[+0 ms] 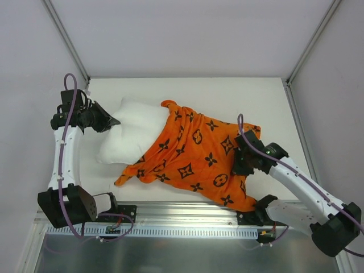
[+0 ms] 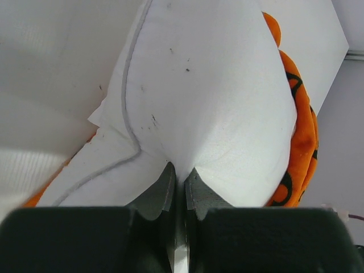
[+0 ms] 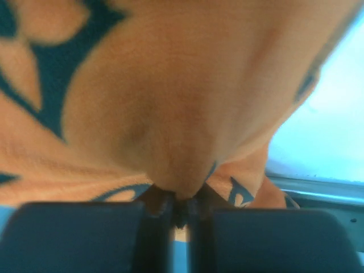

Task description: Remove the pillowcase from the pillow

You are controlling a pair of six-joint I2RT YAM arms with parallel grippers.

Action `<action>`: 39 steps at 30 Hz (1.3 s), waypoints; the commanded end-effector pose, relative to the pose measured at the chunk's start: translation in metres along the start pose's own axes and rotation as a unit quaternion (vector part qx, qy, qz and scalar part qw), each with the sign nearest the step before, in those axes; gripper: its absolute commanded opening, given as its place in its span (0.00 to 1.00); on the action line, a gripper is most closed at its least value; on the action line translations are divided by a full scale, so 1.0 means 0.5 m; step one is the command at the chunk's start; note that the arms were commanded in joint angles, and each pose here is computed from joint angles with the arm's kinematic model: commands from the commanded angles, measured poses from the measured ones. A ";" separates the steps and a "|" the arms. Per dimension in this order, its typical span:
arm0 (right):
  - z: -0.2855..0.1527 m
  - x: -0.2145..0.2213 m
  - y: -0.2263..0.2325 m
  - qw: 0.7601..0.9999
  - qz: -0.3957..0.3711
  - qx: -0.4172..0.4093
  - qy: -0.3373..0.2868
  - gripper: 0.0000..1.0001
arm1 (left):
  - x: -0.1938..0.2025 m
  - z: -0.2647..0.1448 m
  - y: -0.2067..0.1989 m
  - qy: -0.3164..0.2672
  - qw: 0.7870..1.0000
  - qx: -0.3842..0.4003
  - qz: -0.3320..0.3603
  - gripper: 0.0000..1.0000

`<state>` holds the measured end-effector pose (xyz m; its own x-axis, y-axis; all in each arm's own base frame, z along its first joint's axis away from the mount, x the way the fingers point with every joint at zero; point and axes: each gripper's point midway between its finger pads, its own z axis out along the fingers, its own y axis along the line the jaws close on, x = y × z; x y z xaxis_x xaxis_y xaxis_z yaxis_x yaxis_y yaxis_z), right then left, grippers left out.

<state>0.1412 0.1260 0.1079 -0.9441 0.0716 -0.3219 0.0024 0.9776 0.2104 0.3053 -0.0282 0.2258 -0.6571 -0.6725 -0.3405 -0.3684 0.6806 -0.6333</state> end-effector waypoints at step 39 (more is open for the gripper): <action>-0.233 -0.439 -0.418 0.867 0.381 0.109 -0.302 0.01 | -0.245 -0.061 -0.034 -0.118 0.990 0.039 -0.070 0.00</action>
<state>0.2970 -0.0646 0.2454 -0.4494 0.7489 -0.4870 0.5923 0.6579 0.4651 0.3448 0.0073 0.2816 -0.5724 -0.7907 -0.2171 -0.3996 0.5002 -0.7682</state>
